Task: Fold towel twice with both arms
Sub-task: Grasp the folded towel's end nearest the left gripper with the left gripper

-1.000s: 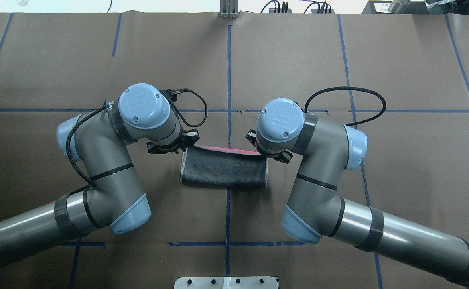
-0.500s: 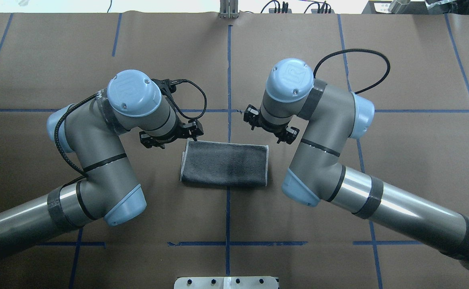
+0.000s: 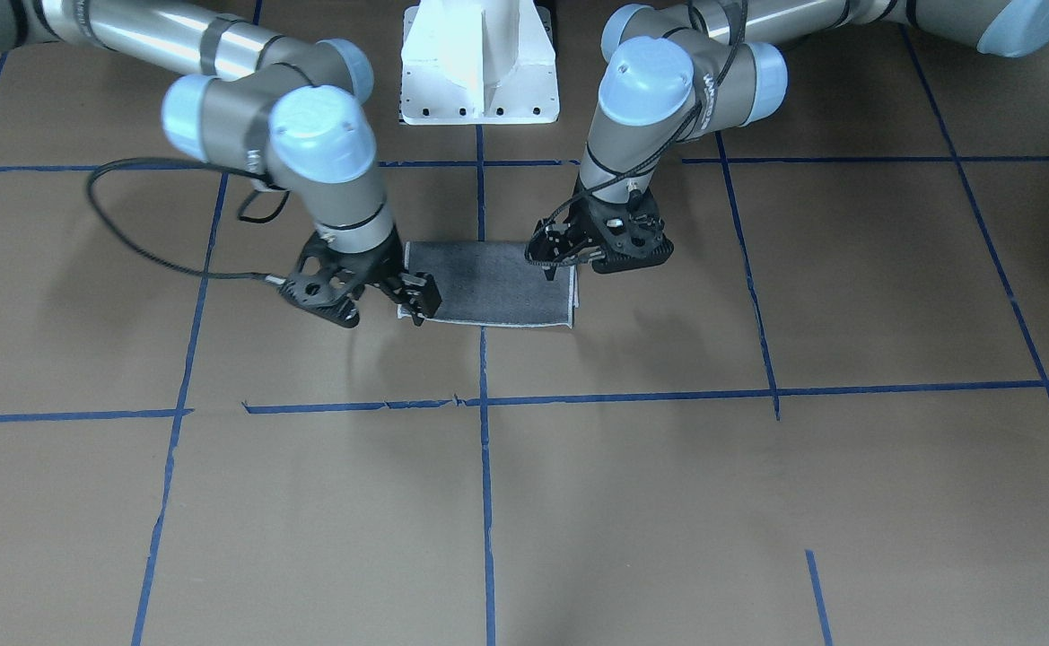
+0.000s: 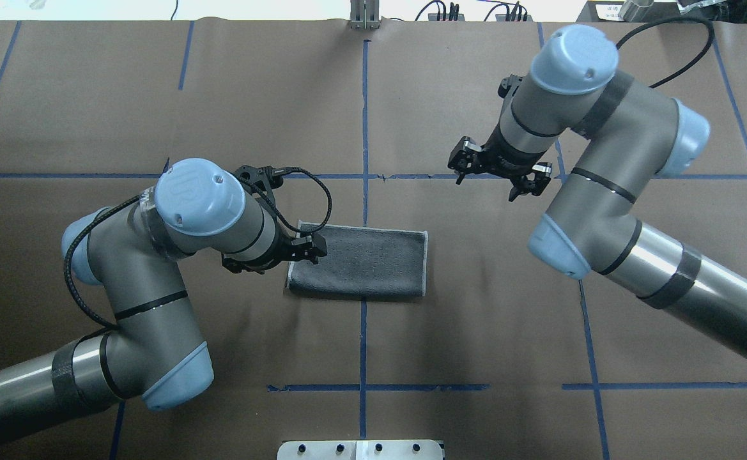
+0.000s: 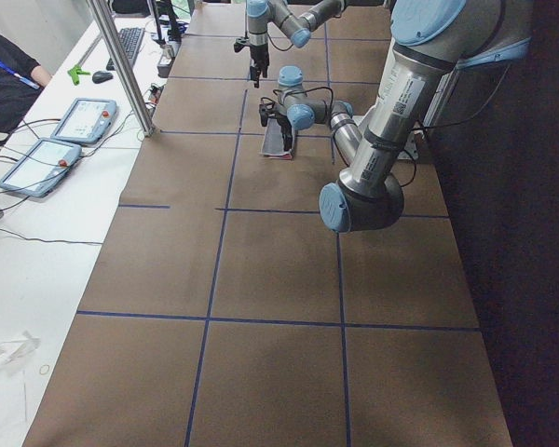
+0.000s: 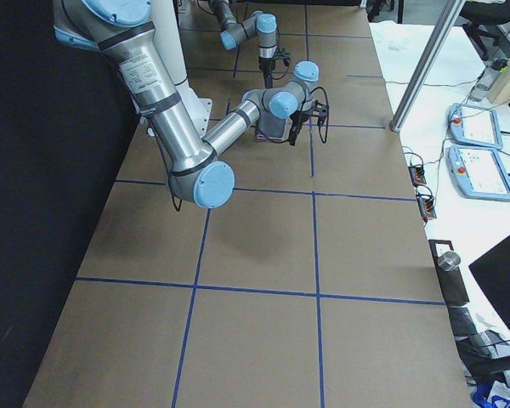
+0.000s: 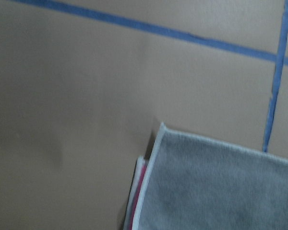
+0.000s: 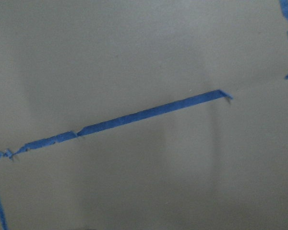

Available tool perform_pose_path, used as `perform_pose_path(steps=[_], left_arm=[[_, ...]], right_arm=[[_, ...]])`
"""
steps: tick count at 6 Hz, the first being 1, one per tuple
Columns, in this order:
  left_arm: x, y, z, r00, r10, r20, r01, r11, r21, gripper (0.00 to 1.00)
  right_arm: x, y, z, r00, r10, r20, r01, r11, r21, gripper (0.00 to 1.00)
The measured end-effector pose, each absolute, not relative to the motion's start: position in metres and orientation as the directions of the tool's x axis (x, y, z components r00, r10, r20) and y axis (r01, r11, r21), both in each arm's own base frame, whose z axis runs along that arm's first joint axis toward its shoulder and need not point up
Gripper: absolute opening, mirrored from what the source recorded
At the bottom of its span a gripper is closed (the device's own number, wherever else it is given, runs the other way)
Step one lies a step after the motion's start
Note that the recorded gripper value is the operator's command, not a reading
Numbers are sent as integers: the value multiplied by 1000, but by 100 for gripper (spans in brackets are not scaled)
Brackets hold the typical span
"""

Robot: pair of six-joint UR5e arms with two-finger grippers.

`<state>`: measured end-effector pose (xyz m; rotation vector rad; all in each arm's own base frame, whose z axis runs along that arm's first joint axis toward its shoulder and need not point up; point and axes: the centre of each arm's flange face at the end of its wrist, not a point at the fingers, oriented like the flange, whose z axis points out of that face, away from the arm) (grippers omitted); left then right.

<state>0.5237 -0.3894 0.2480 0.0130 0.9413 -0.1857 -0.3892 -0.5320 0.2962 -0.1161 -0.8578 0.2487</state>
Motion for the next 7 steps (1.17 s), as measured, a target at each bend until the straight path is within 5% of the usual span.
perform_pose_path(steps=[4, 7], left_arm=[[550, -376, 272, 559, -277, -781, 267, 952, -146, 73], [558, -375, 279, 565, -304, -767, 281, 945, -167, 53]], right_arm=[[-322, -522, 316, 678, 132, 723, -71, 991, -114, 100], [-321, -521, 316, 680, 130, 722, -70, 991, -111, 100]])
